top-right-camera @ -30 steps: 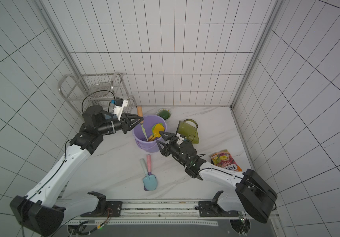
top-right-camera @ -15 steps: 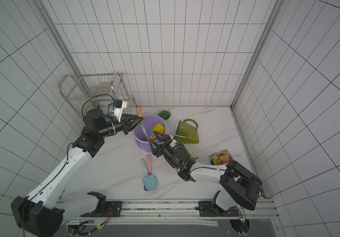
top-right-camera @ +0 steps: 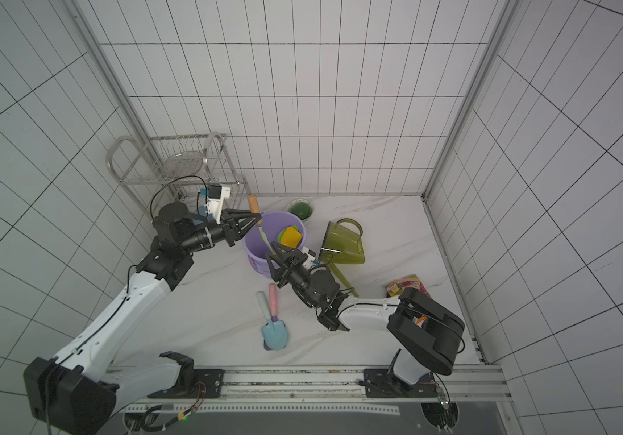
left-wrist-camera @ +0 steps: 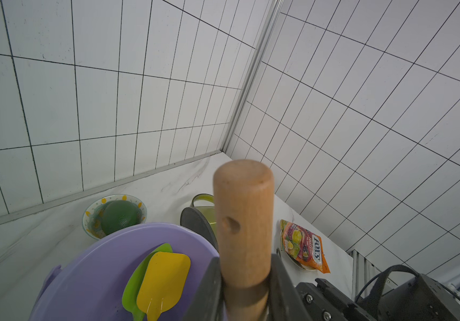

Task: Organize the gardening tools
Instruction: Pick up the gardening tool from the center of the board, then place the gardening tool in the container, then pick up the gardening tool from the center of the board.

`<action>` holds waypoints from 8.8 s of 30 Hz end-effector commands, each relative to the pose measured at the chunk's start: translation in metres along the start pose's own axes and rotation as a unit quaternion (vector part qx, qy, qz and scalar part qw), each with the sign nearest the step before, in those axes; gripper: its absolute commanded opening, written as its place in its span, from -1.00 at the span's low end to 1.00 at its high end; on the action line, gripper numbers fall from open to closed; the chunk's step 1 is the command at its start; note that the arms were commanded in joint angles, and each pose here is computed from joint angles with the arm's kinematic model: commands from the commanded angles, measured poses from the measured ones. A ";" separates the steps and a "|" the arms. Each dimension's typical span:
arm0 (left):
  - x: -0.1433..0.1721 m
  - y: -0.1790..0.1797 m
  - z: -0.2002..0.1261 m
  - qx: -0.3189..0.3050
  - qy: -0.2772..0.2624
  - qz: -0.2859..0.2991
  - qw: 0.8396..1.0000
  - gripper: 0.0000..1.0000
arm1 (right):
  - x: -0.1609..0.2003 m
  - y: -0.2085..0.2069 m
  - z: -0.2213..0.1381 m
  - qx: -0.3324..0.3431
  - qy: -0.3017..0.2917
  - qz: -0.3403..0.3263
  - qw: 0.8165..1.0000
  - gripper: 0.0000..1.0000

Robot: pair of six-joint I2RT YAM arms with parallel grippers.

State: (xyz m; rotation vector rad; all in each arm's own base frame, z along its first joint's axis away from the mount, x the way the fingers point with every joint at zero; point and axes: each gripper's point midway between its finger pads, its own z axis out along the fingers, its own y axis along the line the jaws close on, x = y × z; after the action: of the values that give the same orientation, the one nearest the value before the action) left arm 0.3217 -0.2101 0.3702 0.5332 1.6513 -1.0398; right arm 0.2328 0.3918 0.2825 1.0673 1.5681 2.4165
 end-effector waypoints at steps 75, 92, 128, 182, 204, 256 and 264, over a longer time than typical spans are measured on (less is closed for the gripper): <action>0.221 -0.024 -0.079 0.071 0.406 0.234 0.881 0.07 | -0.075 0.089 0.019 0.505 0.041 -0.723 0.469 -1.00; 0.238 -0.011 -0.087 0.050 0.425 0.257 0.867 0.05 | -0.101 0.022 0.055 0.486 0.045 -0.694 0.529 -1.00; 0.284 0.029 -0.078 0.097 0.510 0.461 0.720 -0.02 | -0.101 0.035 -0.006 0.469 0.071 -0.653 0.590 -0.02; 0.366 0.048 -0.062 0.175 0.538 0.602 0.563 -0.62 | -0.071 0.055 -0.111 0.390 0.097 -0.634 0.661 0.39; 0.232 -0.004 -0.043 0.011 0.436 0.466 0.770 -0.66 | -0.065 0.064 -0.113 0.400 0.027 -0.567 0.720 0.33; 0.163 -0.001 -0.036 -0.119 0.384 0.386 0.830 -0.16 | -0.035 0.053 -0.053 0.359 0.027 -0.549 0.755 -1.00; 0.158 -0.007 -0.050 -0.091 0.371 0.367 0.848 -0.10 | -0.046 0.095 -0.063 0.359 0.010 -0.577 0.734 -1.00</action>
State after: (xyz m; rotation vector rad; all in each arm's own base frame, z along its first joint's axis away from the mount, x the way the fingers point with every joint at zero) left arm 0.2440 -0.1934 0.2198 1.4102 1.9314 -0.0020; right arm 0.2601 0.2873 0.2994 -0.0418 2.2647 0.9744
